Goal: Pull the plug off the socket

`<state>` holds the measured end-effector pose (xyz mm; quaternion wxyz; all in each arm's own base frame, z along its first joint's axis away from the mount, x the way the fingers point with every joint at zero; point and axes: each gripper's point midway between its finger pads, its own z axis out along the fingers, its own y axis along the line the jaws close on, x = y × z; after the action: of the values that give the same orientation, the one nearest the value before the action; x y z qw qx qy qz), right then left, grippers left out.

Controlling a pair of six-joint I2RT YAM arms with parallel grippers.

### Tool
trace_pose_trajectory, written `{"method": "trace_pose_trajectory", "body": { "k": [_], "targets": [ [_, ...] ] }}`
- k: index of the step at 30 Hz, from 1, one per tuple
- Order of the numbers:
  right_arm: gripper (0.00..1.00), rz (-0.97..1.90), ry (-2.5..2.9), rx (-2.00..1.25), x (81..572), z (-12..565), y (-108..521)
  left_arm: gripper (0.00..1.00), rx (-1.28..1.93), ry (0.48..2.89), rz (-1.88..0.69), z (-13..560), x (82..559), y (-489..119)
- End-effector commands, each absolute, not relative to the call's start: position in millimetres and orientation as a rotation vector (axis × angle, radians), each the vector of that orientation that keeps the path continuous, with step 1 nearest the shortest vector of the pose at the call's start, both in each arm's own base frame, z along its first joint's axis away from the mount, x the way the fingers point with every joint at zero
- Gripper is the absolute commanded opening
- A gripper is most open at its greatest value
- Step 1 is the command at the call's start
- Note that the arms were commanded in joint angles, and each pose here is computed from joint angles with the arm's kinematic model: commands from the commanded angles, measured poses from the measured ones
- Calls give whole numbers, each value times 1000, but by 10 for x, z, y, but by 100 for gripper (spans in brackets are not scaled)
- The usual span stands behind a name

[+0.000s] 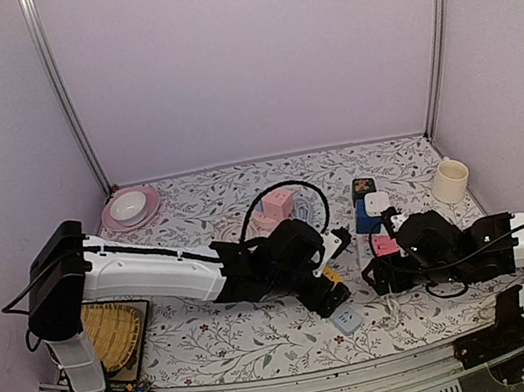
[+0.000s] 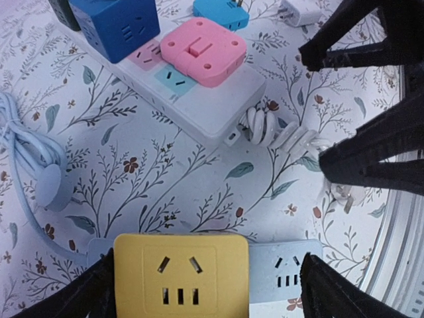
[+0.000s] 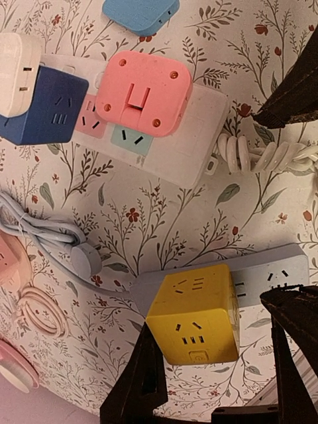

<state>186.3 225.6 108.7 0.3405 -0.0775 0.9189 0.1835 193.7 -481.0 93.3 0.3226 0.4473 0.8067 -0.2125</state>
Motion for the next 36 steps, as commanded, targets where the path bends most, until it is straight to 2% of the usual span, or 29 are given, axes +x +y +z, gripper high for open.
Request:
{"method": "trace_pose_trajectory", "body": {
  "k": [1,8,11,15,19,26,36],
  "targets": [
    [84,449,2403,-186,1862,1023,2219,93,1254,2142,-556,779,1953,-4781],
    [84,439,2413,-201,1873,973,2260,84,1191,2189,-536,731,2113,-4680],
    [84,435,2422,-214,1873,947,2290,76,1174,2206,-535,701,2109,-4655],
    [83,464,2428,-236,1865,941,2365,60,1124,2233,-546,725,2086,-4624],
    [82,540,2430,-260,1829,954,2485,53,1003,2299,-509,747,2038,-4530],
    [79,749,2438,-328,1697,1032,2779,52,792,2321,-431,1051,1956,-4389],
    [75,802,2517,-316,1543,728,2793,52,687,2336,-391,1023,1845,-4318]
  ]
}}
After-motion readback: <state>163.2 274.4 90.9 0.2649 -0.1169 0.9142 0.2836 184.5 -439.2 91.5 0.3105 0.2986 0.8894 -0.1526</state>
